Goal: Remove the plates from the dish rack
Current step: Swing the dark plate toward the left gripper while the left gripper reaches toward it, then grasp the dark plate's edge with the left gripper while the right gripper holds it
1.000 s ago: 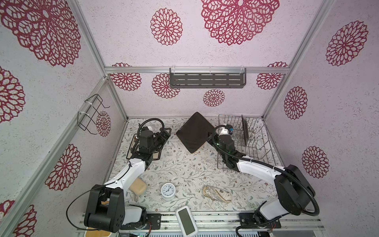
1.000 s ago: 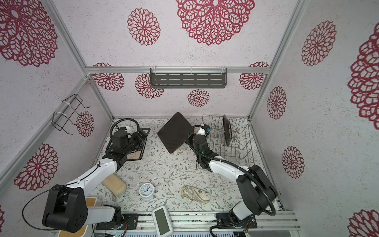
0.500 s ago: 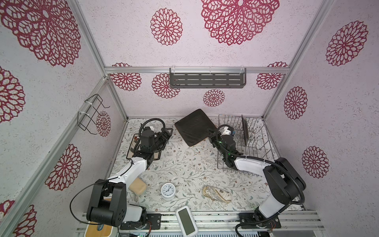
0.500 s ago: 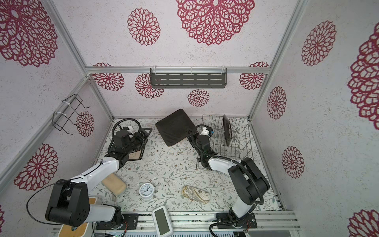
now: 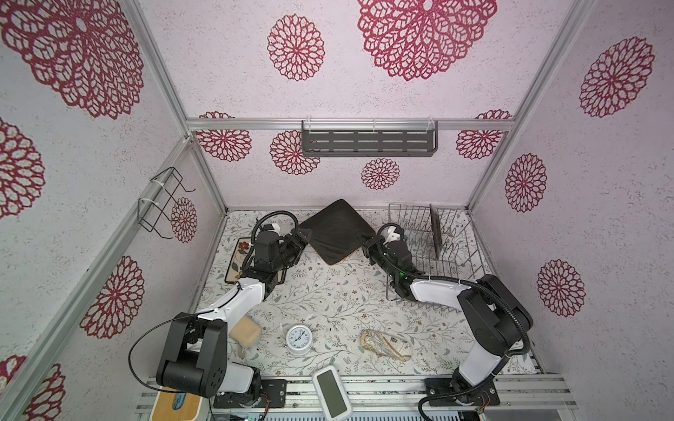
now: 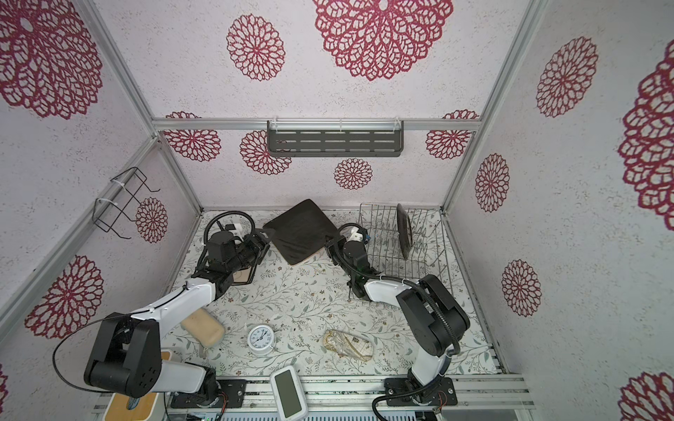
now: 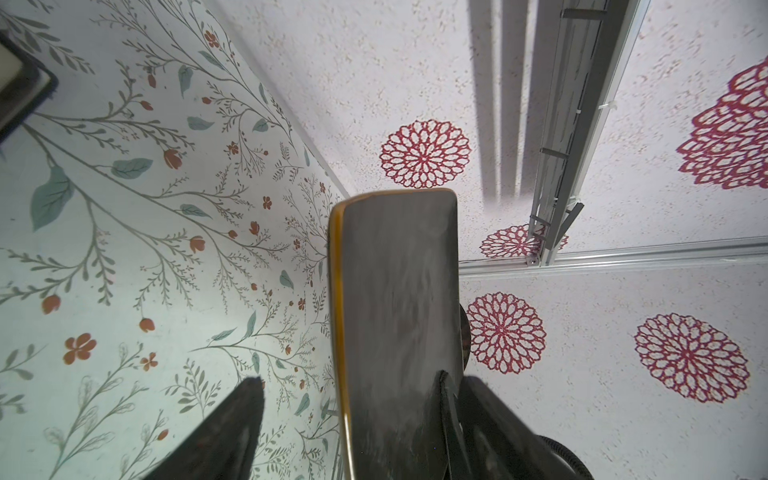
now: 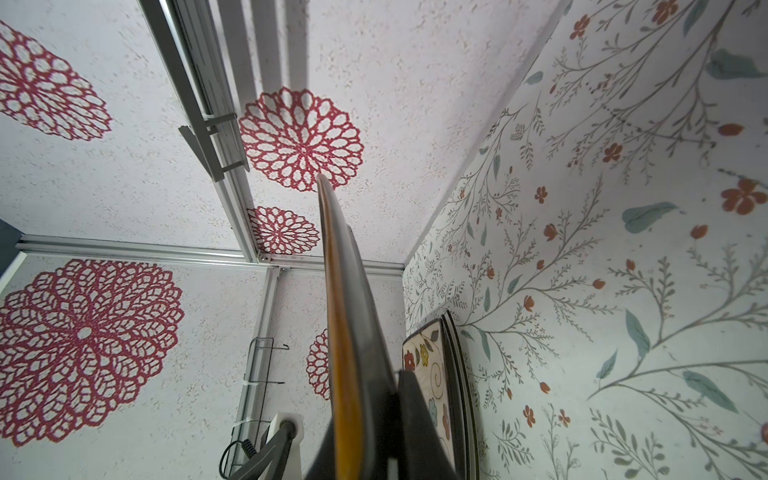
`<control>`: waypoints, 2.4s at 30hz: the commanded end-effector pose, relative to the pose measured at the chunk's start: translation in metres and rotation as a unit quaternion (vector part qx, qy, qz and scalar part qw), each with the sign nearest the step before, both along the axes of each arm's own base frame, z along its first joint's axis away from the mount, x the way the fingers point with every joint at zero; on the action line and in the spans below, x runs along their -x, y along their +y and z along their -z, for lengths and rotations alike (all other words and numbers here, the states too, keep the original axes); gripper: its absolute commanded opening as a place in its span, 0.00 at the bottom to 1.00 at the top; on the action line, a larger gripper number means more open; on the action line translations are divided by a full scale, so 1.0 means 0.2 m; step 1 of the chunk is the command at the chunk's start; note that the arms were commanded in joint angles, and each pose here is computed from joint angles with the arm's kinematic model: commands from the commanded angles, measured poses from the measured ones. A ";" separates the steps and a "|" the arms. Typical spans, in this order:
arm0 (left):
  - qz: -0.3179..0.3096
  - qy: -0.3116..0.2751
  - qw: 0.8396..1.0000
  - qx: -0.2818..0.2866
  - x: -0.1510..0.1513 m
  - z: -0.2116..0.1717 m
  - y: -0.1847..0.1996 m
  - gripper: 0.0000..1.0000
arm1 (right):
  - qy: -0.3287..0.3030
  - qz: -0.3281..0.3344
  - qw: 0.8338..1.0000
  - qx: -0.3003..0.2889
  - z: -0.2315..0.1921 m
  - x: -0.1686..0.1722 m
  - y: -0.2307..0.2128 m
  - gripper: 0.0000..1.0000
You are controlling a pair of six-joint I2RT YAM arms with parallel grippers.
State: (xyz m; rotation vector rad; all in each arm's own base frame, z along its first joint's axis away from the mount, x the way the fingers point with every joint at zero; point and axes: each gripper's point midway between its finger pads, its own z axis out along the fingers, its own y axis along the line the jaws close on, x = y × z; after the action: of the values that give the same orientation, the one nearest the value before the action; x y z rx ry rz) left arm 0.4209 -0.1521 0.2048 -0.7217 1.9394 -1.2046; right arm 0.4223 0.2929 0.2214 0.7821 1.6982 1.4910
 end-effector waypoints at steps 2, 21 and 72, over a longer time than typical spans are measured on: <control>0.012 -0.026 1.000 0.011 -0.03 -0.07 -0.05 0.71 | -0.153 -0.014 0.976 -0.153 -0.68 0.06 -0.01 0.00; 0.027 -0.034 0.999 0.026 -0.04 -0.07 -0.12 0.42 | -0.149 -0.032 0.977 -0.150 -0.69 0.09 0.03 0.00; 0.007 -0.085 0.991 0.108 -0.12 -0.27 -0.04 0.00 | -0.052 -0.039 0.987 -0.146 -0.43 0.01 -0.06 0.68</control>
State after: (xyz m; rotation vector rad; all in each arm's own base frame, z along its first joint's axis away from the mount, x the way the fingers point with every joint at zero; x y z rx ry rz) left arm 0.4356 -0.1666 0.2028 -0.8075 1.8677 -1.3885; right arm 0.4261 0.2988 0.2401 0.8610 1.6514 1.7179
